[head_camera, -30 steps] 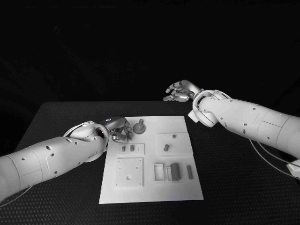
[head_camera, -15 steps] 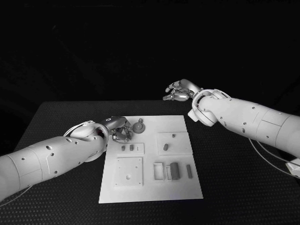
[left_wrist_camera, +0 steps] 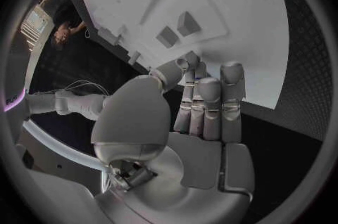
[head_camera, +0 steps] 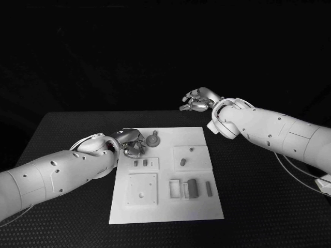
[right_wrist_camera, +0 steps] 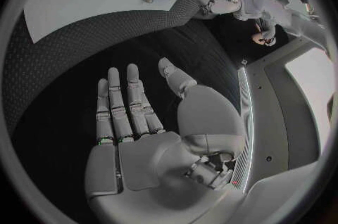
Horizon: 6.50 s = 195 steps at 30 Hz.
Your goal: Assemble the parts on the task board
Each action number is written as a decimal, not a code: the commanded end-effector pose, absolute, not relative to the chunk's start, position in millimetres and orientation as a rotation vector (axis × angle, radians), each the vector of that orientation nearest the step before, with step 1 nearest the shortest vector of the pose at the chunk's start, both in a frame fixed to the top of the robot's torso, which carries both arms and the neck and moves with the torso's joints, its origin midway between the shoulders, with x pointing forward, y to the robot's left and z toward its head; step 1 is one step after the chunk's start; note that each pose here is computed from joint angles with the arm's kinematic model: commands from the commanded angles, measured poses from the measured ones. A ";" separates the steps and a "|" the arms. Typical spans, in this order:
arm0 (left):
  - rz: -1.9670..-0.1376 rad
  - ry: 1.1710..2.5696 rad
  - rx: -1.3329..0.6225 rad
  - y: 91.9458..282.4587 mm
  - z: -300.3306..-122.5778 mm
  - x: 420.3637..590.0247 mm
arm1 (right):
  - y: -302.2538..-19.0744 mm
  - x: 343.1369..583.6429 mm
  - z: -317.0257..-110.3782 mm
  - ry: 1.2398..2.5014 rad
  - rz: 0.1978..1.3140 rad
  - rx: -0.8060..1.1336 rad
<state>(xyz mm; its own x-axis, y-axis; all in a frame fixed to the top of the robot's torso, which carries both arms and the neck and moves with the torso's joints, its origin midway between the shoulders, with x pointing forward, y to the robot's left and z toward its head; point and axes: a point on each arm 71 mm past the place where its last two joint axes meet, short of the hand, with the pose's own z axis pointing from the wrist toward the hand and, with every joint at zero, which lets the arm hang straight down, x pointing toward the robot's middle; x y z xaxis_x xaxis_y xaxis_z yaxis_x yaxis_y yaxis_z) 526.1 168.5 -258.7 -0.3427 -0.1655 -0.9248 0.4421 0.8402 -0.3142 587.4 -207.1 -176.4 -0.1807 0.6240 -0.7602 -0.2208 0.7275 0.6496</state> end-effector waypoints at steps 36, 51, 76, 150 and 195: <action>-0.649 1.835 0.189 169.6 -264.3 525.5 | -207.3 587.2 -176.6 1.591 0.783 0.331; -0.628 1.826 0.165 175.7 -264.1 528.3 | -207.5 587.4 -176.8 1.593 0.782 0.331; -0.606 1.771 -0.074 230.0 -256.6 541.8 | -219.3 582.9 -181.3 1.680 0.800 0.248; -1.148 1.681 -0.823 259.5 -204.6 530.4 | -196.8 506.5 -272.4 1.803 0.424 -0.448; -1.130 1.668 -0.831 263.3 -204.4 530.9 | -192.6 491.4 -284.2 1.750 0.372 -0.523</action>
<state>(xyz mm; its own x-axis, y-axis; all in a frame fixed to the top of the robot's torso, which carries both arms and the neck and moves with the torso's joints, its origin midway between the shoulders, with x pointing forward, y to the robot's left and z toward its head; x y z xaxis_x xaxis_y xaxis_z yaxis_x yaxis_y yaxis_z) 530.2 263.8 -206.6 -0.3492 -0.8807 -0.3200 -0.0442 0.3566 -0.9332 499.1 -190.3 -267.6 -0.1202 -0.0977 -0.9879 -0.5220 0.8527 -0.0208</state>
